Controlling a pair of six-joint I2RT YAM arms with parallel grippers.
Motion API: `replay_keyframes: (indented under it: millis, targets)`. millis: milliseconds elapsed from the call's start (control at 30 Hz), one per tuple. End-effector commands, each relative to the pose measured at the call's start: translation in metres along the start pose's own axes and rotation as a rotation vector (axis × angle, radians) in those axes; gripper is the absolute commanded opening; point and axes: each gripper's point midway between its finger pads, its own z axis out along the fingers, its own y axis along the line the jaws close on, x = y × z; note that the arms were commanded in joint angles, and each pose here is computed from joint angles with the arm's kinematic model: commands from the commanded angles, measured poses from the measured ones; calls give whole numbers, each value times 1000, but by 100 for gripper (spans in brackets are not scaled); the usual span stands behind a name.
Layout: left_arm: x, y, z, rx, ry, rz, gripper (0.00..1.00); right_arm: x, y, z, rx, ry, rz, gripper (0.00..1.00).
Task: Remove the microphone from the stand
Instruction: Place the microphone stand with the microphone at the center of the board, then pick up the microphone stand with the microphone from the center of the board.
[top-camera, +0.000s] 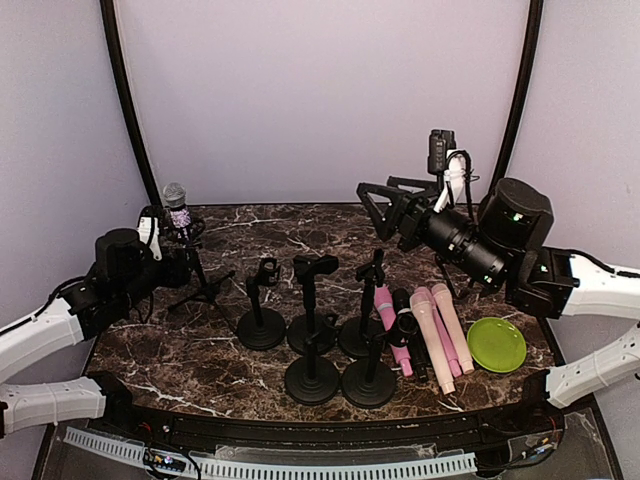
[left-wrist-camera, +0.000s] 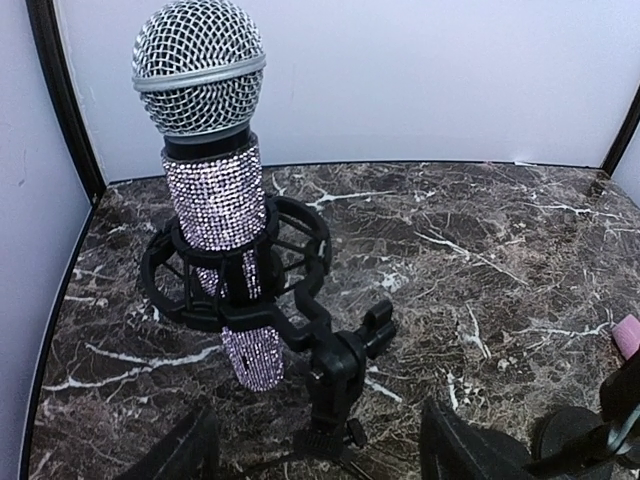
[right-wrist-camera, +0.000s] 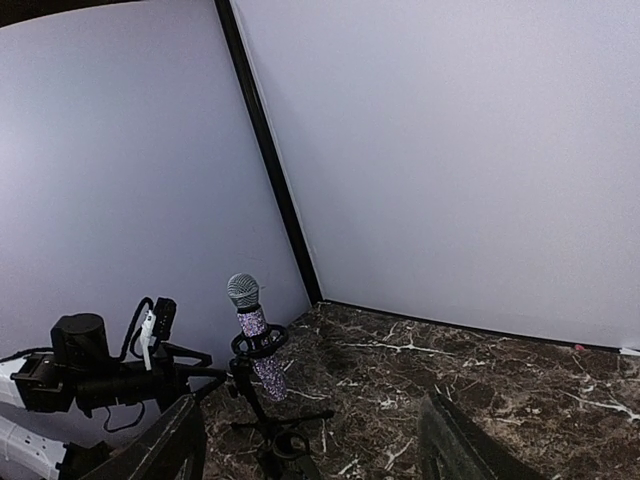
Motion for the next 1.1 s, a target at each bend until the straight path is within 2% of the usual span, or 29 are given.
replay_keyframes:
  millis: [0,200,400,533,700,867,1067]
  targets:
    - [1,17,-17,-105,154,-45,71,-18,-3,-7,2,-57,32,74]
    - [-68,11,-31,-79,79,-32,81,-14,4,-8,-39,-33,31,75]
    - [-95,9,-11,-44,100,8,89,-6,10,-3,-66,0,31,77]
    - [-103,20,9,-69,128,23,91,-3,14,1,-80,18,29,83]
    - [-117,44,22,-77,93,-37,93,-2,16,3,-86,28,28,87]
    - [-112,27,40,79,99,-67,93,3,17,6,-85,40,25,88]
    - [-103,28,60,97,134,-39,93,8,17,9,-81,58,26,89]
